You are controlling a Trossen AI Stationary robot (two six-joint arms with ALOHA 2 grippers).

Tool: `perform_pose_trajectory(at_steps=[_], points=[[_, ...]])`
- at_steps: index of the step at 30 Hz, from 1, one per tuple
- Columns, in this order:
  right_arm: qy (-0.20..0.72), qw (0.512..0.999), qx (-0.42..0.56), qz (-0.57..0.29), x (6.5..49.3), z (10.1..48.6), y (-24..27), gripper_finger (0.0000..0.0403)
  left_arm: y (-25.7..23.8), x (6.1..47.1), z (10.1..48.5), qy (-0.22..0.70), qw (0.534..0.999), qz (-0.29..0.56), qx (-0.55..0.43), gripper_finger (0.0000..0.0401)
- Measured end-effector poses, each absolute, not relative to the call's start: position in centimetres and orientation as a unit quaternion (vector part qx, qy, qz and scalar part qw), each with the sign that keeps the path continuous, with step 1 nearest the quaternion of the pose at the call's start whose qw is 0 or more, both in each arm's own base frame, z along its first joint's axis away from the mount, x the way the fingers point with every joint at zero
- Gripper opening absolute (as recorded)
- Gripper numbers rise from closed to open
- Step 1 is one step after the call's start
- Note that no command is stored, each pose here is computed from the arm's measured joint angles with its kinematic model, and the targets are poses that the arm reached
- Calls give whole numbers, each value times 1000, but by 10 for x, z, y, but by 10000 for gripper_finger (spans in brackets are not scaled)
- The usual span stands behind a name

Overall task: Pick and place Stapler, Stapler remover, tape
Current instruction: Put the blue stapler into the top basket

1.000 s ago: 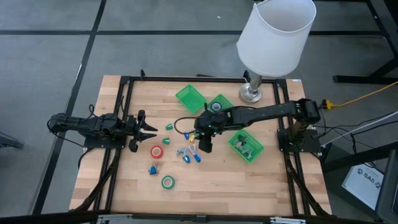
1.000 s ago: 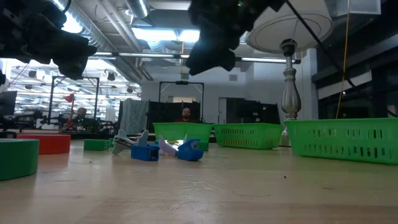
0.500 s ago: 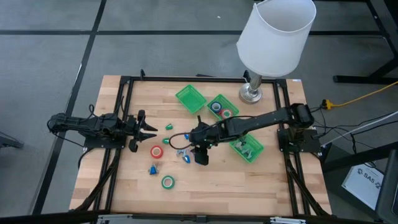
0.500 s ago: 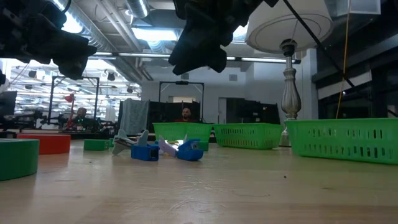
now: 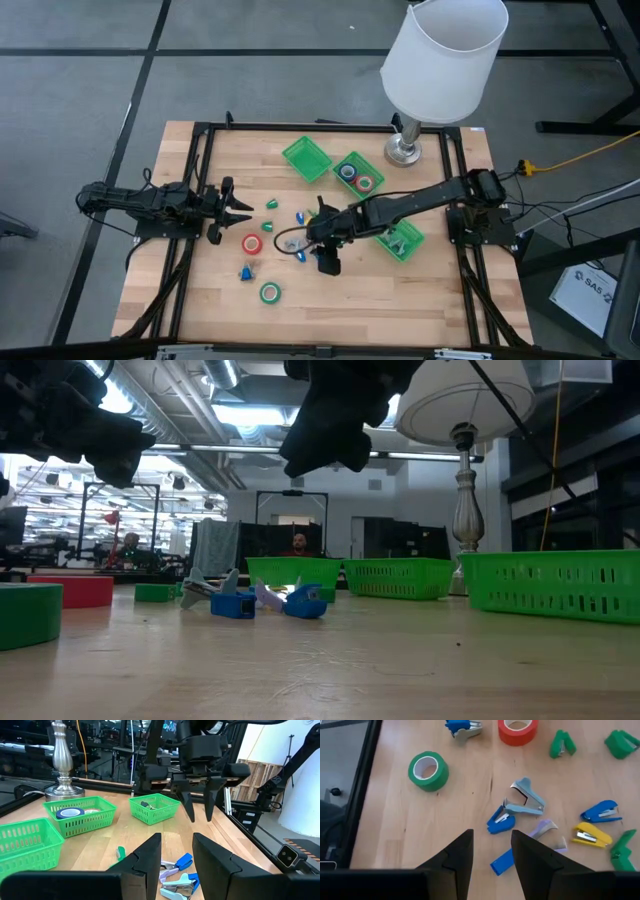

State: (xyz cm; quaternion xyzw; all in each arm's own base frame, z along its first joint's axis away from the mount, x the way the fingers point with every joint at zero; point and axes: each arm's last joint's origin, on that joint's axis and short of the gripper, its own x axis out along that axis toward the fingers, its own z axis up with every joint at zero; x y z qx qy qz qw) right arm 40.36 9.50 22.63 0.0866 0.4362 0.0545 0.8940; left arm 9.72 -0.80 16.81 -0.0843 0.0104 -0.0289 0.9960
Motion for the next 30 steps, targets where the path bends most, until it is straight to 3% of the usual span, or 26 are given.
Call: perform_pose_trajectory(at_steps=[12,30], points=[[477,867,139,28,393,221,112,136,-8,97,168,10,996,-29,-84,107],[520,820,234,-52,403,177,116,136,-8,97,168,10,996,-29,-84,107]])
